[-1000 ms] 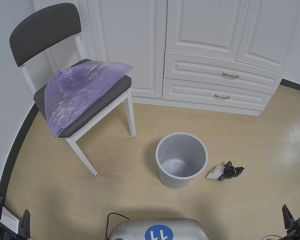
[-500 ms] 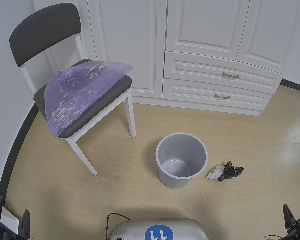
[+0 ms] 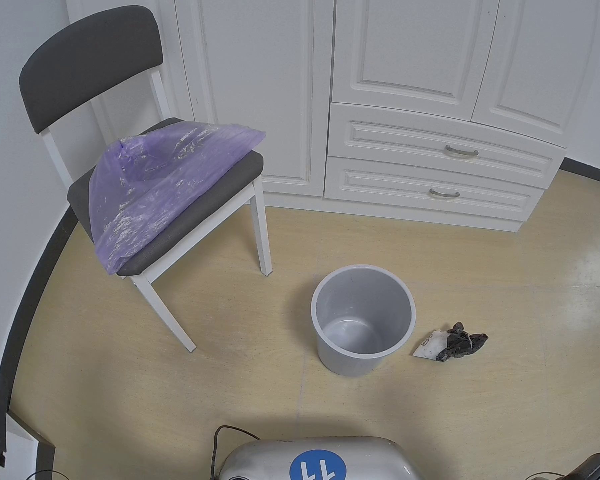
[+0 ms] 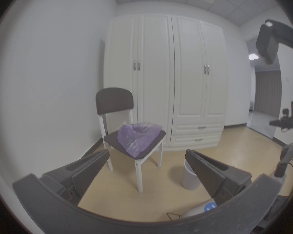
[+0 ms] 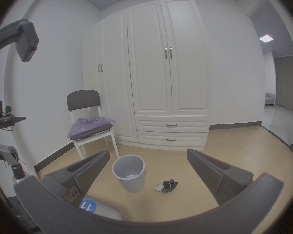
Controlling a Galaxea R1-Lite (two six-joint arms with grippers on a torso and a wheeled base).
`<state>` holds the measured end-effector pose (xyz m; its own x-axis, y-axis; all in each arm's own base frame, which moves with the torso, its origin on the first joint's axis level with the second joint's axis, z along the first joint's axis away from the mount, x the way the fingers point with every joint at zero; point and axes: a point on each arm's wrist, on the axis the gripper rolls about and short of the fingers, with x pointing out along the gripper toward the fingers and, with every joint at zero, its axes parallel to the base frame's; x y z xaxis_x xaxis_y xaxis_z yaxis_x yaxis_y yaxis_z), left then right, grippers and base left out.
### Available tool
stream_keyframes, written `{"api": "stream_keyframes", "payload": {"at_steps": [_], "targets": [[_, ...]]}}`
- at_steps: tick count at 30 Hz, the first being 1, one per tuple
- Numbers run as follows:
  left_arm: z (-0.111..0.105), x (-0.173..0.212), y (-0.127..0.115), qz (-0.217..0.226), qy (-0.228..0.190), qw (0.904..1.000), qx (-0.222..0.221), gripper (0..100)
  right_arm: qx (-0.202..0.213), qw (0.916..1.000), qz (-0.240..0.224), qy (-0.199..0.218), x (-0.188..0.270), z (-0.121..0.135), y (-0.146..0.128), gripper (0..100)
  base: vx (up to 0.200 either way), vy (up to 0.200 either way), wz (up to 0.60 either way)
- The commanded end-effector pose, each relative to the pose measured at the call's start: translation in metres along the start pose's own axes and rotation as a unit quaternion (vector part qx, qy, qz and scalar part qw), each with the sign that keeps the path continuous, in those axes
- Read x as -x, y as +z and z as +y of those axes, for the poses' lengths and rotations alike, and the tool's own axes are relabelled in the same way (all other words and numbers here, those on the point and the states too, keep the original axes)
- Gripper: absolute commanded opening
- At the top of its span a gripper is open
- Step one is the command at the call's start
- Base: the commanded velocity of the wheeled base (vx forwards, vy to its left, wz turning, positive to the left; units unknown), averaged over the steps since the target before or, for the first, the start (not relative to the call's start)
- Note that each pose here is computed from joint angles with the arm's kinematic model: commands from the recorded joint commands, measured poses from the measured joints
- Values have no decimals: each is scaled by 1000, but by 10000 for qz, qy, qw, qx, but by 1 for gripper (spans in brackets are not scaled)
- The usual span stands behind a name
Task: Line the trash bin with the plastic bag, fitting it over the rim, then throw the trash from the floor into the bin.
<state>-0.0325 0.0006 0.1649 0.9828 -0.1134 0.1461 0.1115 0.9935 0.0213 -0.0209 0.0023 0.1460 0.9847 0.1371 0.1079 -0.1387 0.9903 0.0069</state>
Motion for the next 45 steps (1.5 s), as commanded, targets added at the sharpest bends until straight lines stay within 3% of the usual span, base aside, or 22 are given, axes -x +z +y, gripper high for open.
{"api": "stream_keyframes", "payload": {"at_steps": [1,8,9,10,12,17,23,30,35,45], "targets": [[2,-72,23,1628,-398,9849,-443,100,185,9965,670,467,-64,-4,63,100,0,0,0],[4,-128,28,2449,-270,9654,-851,100,140,9927,1117,441,-108,-7,79,100,0,0,0],[4,-148,20,2810,-197,9523,-1177,100,28,9925,1167,368,-119,-9,84,100,0,0,0],[4,-149,20,2818,-197,9517,-1204,100,21,9925,1168,367,-119,-9,84,100,0,0,0],[3,-173,8,3067,-138,9398,-1501,100,-51,9921,1201,351,-126,-9,82,100,0,0,0],[3,-203,-5,3179,81,9319,-1742,100,-285,9916,1232,275,-146,-9,77,100,0,0,0],[3,-246,-23,3259,334,9135,-2412,100,-886,9934,711,146,-176,5,80,100,0,0,0],[2,-281,-46,3430,541,8886,-2998,100,-879,9947,516,119,-180,6,85,100,0,0,0],[2,-306,-58,3279,702,8810,-3339,100,-886,9947,506,96,-179,6,85,100,0,0,0],[-2,-321,-64,3149,845,8786,-3490,100,-906,9943,504,234,-181,0,86,100,0,0,0]]}}
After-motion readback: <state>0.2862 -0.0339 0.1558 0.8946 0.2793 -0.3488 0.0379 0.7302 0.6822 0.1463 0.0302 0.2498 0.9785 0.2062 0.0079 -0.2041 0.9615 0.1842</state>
